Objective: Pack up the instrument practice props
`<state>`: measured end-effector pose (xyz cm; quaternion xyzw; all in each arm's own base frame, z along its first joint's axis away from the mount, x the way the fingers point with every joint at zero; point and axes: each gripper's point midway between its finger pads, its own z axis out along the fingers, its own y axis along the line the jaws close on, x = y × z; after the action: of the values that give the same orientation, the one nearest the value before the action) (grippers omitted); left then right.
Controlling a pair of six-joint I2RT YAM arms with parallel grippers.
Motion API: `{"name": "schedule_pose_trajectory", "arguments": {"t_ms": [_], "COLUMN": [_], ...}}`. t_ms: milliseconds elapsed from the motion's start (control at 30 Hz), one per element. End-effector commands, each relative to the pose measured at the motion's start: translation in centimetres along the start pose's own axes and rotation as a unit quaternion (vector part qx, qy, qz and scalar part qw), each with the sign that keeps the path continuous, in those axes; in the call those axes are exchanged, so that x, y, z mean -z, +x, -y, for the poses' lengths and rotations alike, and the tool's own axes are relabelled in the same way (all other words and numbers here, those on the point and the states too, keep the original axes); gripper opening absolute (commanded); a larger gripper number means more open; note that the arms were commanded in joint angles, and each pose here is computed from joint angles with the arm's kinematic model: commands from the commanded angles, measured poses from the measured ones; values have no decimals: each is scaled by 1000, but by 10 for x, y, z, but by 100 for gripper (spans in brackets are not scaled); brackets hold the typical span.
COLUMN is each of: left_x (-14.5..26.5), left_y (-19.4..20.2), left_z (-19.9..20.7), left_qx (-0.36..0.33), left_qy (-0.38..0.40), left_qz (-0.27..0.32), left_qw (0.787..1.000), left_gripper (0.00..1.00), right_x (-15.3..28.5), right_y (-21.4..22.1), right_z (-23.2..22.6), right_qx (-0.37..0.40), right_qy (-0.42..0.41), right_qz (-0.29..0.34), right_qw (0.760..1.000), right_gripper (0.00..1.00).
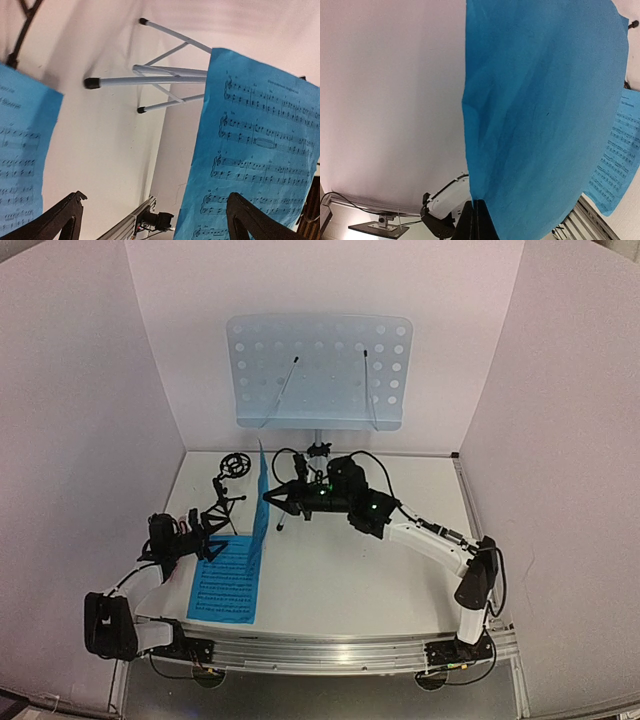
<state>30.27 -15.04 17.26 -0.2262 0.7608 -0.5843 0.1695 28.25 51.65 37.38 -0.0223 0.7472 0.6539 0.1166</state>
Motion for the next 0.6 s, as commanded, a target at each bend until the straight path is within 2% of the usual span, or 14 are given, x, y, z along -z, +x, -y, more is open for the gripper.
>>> {"name": "schedule_pose_trajectory", "arguments": {"t_ms": [0,100,167,267,433,500,567], "left_x": [-6,-13,-22,-20,-17,-14,-10], "left_y": [5,15,22,27,27,29,26], "left_z": [56,77,82,95,87,93,90], "left_qx": [-81,-90,-72,-82,-68,-77,-70], "left_qy": [119,154,163,186,173,181,175], "left_qz": [5,-16,-29,-29,-17,-17,-12], "left_qw": [990,984,983,979,982,980,982], "left_gripper": [100,100,100,100,98,87,67], "right_x": [-7,-15,-20,-24,-26,-26,-24], "right_y": [-4,-3,-4,-5,-6,-5,-3], "right_z": [-33,-34,-34,-32,-30,-24,-15], "right_qx": [48,53,55,49,45,34,18], "right_qy": [-60,-71,-75,-76,-77,-71,-60], "right_qz": [3,0,-2,-1,3,3,2], "right_qw": [997,996,996,996,996,997,998], "right_gripper": [0,0,0,0,0,0,0]}}
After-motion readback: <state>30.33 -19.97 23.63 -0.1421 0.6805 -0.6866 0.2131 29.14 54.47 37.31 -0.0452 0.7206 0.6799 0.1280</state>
